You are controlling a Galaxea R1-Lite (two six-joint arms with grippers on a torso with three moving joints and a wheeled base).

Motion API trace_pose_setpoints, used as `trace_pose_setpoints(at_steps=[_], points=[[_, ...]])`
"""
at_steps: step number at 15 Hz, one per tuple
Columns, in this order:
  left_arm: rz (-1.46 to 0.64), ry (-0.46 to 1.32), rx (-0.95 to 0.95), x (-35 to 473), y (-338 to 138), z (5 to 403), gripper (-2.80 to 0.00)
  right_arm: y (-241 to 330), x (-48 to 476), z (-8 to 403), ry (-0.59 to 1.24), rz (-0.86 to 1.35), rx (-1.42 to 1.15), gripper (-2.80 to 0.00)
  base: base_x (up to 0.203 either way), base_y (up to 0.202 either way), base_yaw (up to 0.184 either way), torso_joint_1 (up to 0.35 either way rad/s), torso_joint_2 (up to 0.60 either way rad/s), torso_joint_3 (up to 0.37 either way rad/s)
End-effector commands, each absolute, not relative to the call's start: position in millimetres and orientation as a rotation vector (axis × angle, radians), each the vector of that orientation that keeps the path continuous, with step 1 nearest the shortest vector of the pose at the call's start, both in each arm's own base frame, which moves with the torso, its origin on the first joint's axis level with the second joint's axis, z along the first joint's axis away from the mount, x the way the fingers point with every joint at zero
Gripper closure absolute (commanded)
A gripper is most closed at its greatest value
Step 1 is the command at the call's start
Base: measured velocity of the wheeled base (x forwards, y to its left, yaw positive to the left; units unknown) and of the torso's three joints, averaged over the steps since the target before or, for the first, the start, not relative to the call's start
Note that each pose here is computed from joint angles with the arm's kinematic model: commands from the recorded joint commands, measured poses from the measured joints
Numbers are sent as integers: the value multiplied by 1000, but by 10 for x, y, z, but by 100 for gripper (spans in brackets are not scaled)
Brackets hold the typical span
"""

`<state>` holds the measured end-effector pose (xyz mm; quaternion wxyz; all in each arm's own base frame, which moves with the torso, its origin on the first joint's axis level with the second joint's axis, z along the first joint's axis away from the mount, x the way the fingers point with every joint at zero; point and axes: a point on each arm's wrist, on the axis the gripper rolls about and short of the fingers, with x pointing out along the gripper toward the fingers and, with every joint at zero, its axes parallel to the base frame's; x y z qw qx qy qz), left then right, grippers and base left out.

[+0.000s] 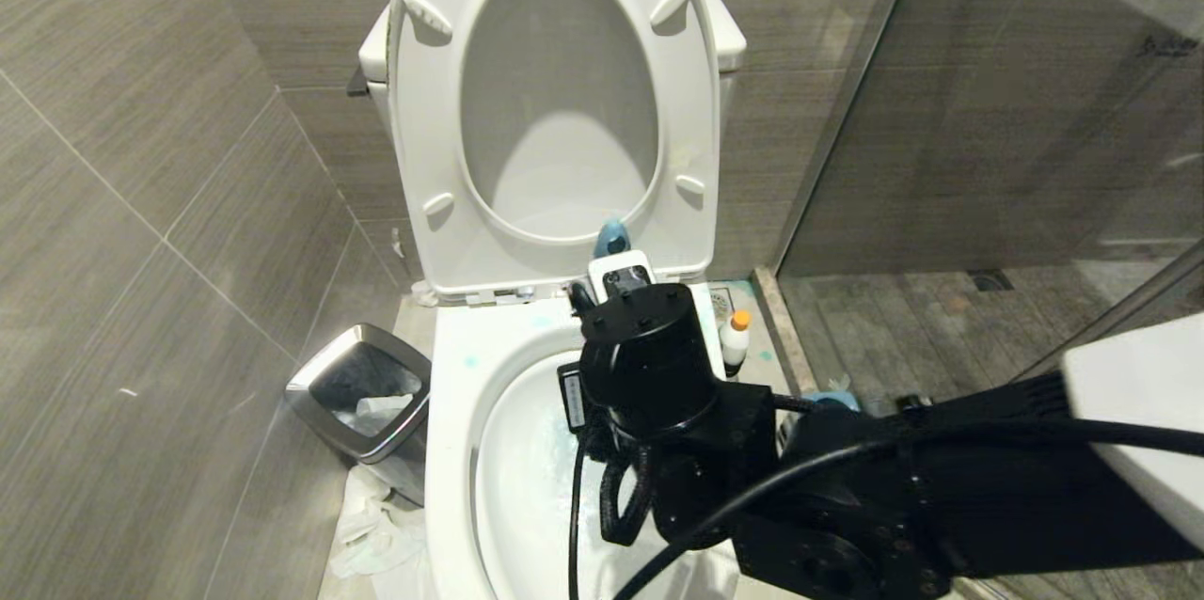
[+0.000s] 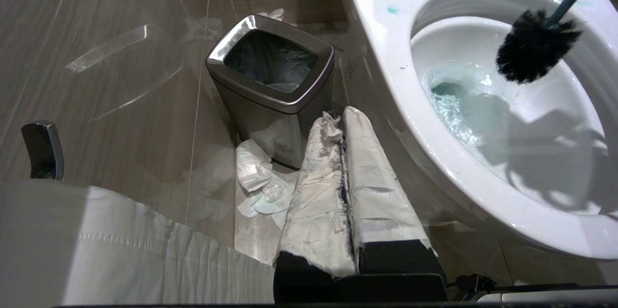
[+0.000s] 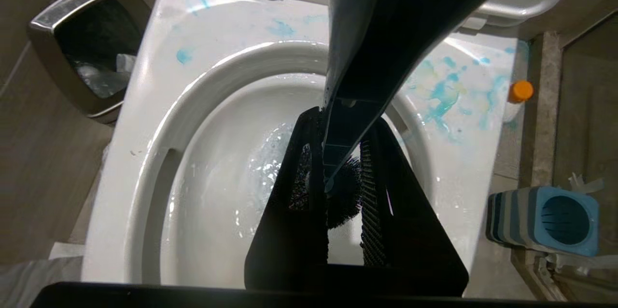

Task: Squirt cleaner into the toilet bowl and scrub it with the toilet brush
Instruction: Scrub the toilet bowl

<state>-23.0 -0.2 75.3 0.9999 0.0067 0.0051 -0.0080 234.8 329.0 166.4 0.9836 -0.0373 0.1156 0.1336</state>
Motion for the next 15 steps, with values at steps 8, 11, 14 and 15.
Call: trace_pose_setpoints(at_steps=[8, 11, 14, 15], points=[[-17, 11, 14, -229, -2, 756, 0, 3027, 2136, 2078, 185, 279, 0, 0, 0, 0, 0, 0, 0, 0], [-16, 11, 14, -229, -2, 755, 0, 2981, 2105, 2136, 177, 280, 9, 0, 0, 0, 0, 0, 0, 0], [-17, 11, 14, -229, -2, 756, 0, 2850, 2027, 2333, 167, 276, 11, 0, 0, 0, 0, 0, 0, 0], [-15, 11, 14, -229, -2, 756, 0, 2773, 1994, 2408, 179, 266, -5, 0, 0, 0, 0, 0, 0, 0]])
